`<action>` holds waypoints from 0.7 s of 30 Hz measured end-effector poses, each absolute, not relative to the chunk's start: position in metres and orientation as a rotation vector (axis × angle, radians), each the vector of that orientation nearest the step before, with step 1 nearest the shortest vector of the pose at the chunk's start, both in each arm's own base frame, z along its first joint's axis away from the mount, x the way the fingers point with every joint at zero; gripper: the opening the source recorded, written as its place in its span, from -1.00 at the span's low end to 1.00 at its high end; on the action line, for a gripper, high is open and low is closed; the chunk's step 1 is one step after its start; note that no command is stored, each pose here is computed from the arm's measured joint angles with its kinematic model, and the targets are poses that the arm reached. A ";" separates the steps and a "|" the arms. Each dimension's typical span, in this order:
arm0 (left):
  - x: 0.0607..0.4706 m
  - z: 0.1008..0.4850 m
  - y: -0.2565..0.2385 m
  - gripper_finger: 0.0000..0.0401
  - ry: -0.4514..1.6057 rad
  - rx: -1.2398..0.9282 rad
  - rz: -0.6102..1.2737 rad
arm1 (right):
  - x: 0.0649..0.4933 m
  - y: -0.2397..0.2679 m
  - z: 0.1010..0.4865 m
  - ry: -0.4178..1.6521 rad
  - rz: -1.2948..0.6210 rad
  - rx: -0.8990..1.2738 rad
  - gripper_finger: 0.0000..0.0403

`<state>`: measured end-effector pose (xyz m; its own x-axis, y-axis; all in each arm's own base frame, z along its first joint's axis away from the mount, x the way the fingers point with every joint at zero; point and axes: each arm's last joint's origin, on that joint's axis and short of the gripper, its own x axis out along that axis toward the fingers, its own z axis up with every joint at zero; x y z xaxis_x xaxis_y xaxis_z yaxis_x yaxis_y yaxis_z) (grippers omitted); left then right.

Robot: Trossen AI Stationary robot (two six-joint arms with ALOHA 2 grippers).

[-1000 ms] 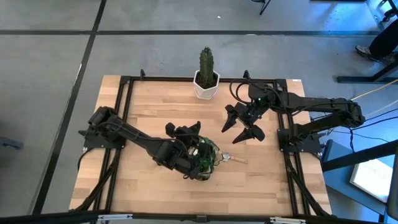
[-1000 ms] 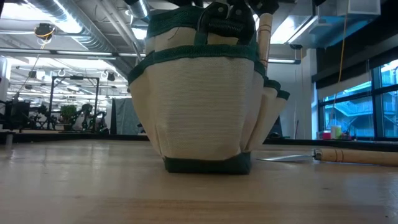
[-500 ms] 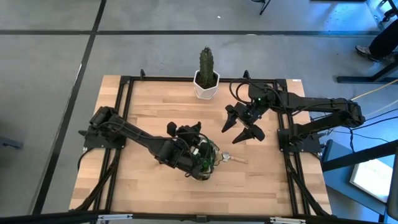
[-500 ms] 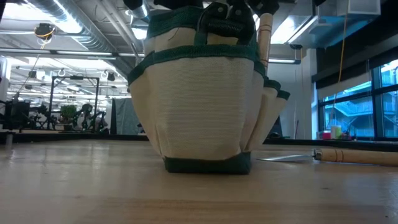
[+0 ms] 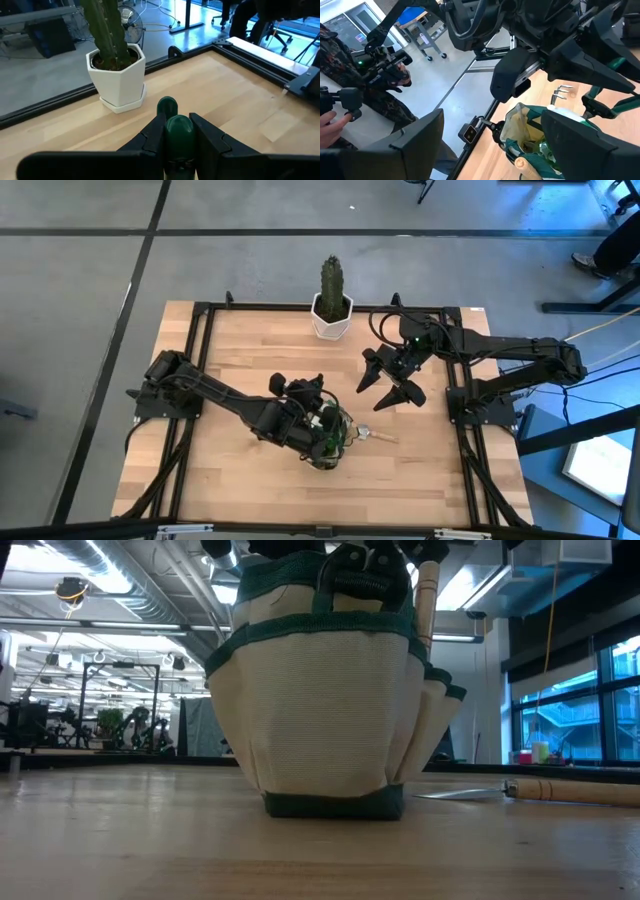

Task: Pick & Place Garden tools in Gardening bag
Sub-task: Put the shear scissors into the gardening bag

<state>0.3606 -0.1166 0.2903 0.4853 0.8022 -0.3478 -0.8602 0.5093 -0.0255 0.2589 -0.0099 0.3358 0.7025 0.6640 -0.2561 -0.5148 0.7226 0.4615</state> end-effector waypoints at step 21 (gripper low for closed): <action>0.370 0.254 -0.142 -0.68 0.324 -0.243 0.999 | 0.259 -0.010 0.336 0.428 0.675 0.377 0.66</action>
<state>0.3705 -0.1424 0.2538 0.4998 0.7807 -0.3751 -0.8522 0.5207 -0.0515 0.2588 -0.0099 0.3358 0.7011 0.6657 -0.2554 -0.5146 0.7204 0.4651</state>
